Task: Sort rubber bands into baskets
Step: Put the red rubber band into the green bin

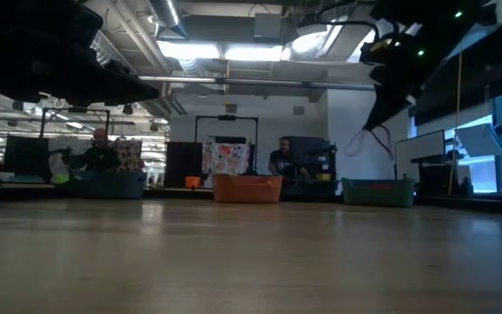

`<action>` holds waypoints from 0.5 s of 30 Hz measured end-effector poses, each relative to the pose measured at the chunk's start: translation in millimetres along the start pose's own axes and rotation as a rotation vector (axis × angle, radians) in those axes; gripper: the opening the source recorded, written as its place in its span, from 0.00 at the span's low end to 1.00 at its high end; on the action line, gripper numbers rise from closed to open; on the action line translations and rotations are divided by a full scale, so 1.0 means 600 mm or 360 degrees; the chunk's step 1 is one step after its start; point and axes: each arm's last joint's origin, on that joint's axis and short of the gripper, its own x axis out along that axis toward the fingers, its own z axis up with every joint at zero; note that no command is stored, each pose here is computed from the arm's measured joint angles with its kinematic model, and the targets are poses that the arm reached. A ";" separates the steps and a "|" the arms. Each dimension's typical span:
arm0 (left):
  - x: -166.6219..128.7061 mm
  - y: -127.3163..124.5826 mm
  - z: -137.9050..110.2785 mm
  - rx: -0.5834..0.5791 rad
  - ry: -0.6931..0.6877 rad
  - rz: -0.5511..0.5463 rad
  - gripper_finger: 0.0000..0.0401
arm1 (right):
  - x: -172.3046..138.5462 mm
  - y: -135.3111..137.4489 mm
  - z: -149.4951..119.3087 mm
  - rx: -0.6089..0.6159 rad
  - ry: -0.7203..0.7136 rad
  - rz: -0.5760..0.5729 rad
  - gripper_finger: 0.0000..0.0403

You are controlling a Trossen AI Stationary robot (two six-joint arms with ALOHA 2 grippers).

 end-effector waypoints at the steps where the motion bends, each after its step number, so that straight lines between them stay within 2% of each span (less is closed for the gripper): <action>1: 0.000 0.000 0.000 0.0000 0.0001 0.0000 0.36 | 0.002 -0.011 0.004 0.0007 -0.0015 -0.0047 0.01; 6: 0.000 0.000 0.000 0.0000 0.0001 0.0000 0.36 | 0.020 -0.057 0.019 -0.0029 -0.0022 -0.0211 0.01; 15: 0.000 0.000 -0.001 0.0014 0.0005 0.0001 0.36 | 0.042 -0.113 0.027 -0.0110 0.0042 -0.0380 0.01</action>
